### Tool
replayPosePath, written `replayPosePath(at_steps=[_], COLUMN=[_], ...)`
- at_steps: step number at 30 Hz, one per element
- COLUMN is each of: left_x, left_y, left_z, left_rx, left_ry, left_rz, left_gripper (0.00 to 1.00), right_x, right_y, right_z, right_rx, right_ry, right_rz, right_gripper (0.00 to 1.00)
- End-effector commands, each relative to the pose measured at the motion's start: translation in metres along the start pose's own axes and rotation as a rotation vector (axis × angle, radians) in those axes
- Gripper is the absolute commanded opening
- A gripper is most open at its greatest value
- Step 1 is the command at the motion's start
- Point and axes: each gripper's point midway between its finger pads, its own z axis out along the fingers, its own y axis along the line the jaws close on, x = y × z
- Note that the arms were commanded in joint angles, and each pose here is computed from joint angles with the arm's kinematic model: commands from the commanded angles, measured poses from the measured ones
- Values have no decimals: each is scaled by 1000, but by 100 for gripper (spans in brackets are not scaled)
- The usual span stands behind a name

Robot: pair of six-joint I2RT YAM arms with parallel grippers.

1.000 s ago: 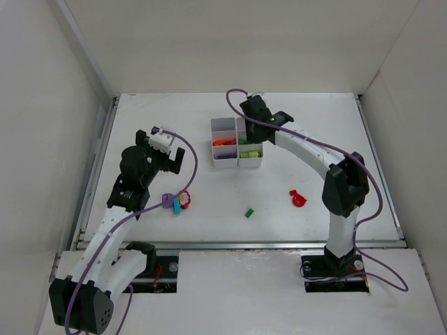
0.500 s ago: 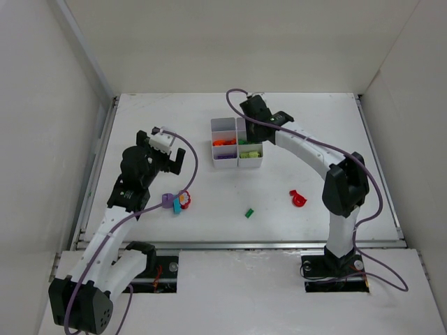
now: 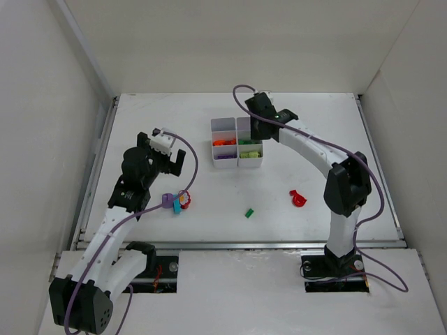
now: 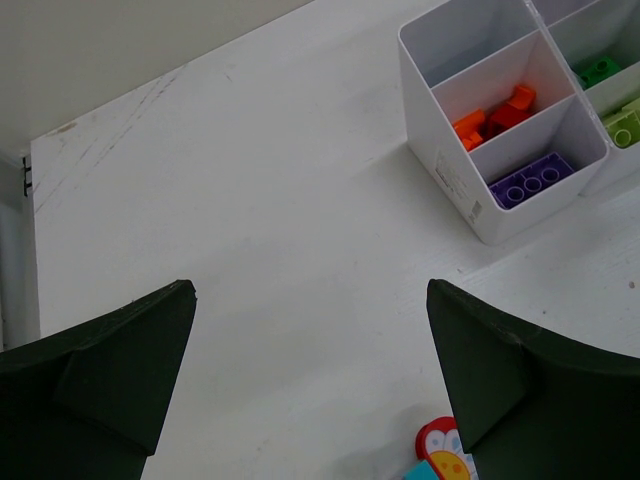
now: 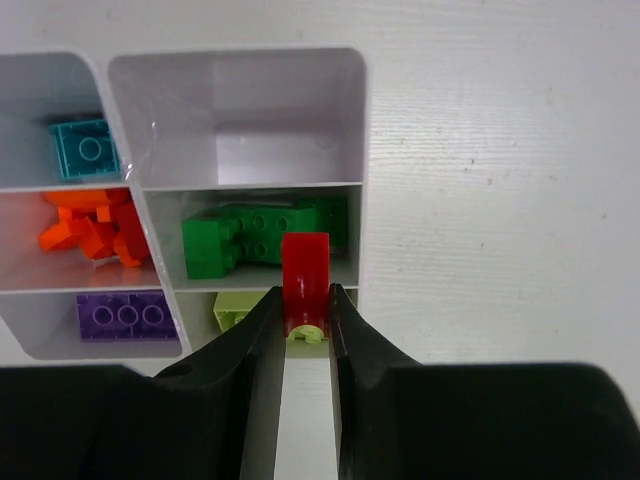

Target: Sort the legos into containers by color

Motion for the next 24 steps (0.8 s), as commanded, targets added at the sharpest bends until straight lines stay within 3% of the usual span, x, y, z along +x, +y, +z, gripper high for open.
replayPosePath(at_steps=[1,5,9,17,24], left_x=[-4,-6,-3,4,5], left_y=[-1,-1,0,-1,4], left_z=[-1,2,0,-2,-4], left_rx=[-1,-3,-12,-20,-51], left_ry=[-23,-32,-28,-25,-27], left_rz=[-13,-21,-21,-21,-21], left_gripper=[100,100,100,100,100], right_x=[-42,-39,-47,-58,-67], right_y=[-19,-3,8,32,34], right_z=[-37,-47,-48,-18,5], right_rx=[-2,-142,-229,-262,-311], right_ry=[-101,-137,-186,-70,-88], right_rz=[220,598,758,730,796], right_gripper=[0,0,0,0,0])
